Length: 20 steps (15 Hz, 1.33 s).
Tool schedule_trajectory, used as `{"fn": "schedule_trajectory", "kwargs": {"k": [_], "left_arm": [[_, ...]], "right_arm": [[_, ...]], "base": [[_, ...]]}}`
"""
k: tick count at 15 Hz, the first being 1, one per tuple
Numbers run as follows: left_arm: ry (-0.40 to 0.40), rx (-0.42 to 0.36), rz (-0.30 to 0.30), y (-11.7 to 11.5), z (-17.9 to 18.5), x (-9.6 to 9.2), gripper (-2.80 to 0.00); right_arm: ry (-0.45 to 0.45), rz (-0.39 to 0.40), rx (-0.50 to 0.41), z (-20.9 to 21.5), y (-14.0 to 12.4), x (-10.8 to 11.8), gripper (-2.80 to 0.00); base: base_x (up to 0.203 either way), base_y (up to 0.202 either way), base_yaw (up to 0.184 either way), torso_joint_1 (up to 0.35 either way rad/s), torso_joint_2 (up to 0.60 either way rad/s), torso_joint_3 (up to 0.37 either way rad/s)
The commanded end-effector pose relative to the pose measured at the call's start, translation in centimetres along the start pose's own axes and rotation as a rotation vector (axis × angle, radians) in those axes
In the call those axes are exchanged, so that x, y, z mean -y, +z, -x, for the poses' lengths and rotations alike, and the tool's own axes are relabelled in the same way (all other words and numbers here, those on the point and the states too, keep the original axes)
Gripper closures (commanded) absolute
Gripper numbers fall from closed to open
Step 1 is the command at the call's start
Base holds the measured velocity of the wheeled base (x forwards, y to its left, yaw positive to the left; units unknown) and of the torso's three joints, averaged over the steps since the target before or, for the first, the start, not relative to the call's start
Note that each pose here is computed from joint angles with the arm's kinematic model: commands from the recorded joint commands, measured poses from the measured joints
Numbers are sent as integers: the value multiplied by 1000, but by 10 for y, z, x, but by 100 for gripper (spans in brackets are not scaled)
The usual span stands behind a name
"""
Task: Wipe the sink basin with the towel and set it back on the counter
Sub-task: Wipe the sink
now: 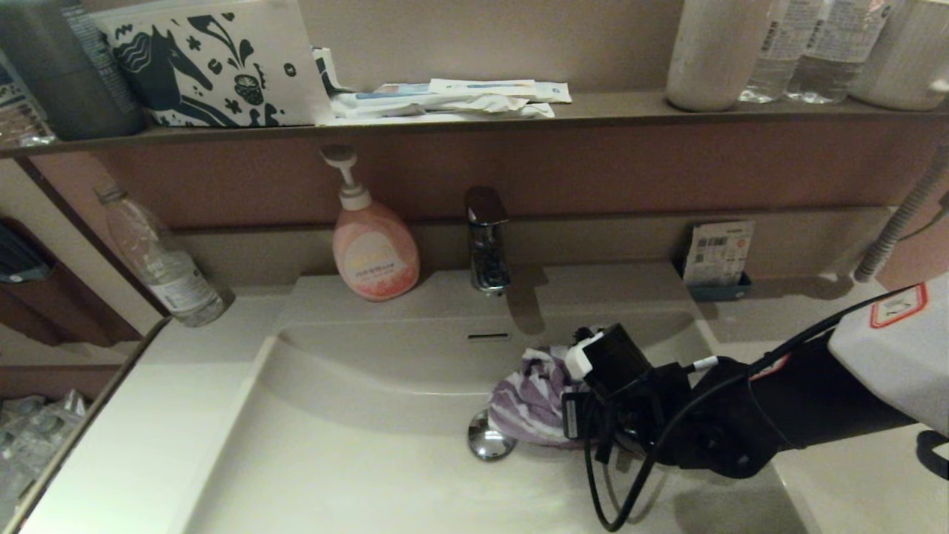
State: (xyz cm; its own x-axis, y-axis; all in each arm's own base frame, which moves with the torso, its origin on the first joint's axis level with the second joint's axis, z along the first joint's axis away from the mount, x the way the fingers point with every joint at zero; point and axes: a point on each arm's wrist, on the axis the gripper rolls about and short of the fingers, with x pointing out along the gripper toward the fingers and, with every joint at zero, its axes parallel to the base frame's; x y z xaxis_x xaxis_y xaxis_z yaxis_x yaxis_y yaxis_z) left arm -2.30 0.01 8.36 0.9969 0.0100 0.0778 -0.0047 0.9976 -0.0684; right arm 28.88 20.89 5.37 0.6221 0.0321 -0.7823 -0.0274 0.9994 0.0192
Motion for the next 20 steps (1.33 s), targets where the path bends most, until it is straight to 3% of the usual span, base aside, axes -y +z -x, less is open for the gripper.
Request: {"fn": "schedule_trajectory", "kwargs": {"k": [1,3,6,10,13,20], "left_arm": [[1,0,1,0,0,0,0],[1,0,1,0,0,0,0],[1,0,1,0,0,0,0],[1,0,1,0,0,0,0],[1,0,1,0,0,0,0],[1,0,1,0,0,0,0]], "right_arm": [[-24,16,-46,11,-7,8,0],[-43,13,-109,19,-18,9,0],[-33,72,-199,31,-39,-4,0],[129,141,-281,45,-62,-39,0],[251,175,-314,45,-65,-71,0],[498,210,-269,42,-54,-157,0]], "base": [[0,0,0,0,0,0],[0,0,0,0,0,0],[0,0,0,0,0,0],[0,0,0,0,0,0],[0,0,0,0,0,0],[0,0,0,0,0,0]]}}
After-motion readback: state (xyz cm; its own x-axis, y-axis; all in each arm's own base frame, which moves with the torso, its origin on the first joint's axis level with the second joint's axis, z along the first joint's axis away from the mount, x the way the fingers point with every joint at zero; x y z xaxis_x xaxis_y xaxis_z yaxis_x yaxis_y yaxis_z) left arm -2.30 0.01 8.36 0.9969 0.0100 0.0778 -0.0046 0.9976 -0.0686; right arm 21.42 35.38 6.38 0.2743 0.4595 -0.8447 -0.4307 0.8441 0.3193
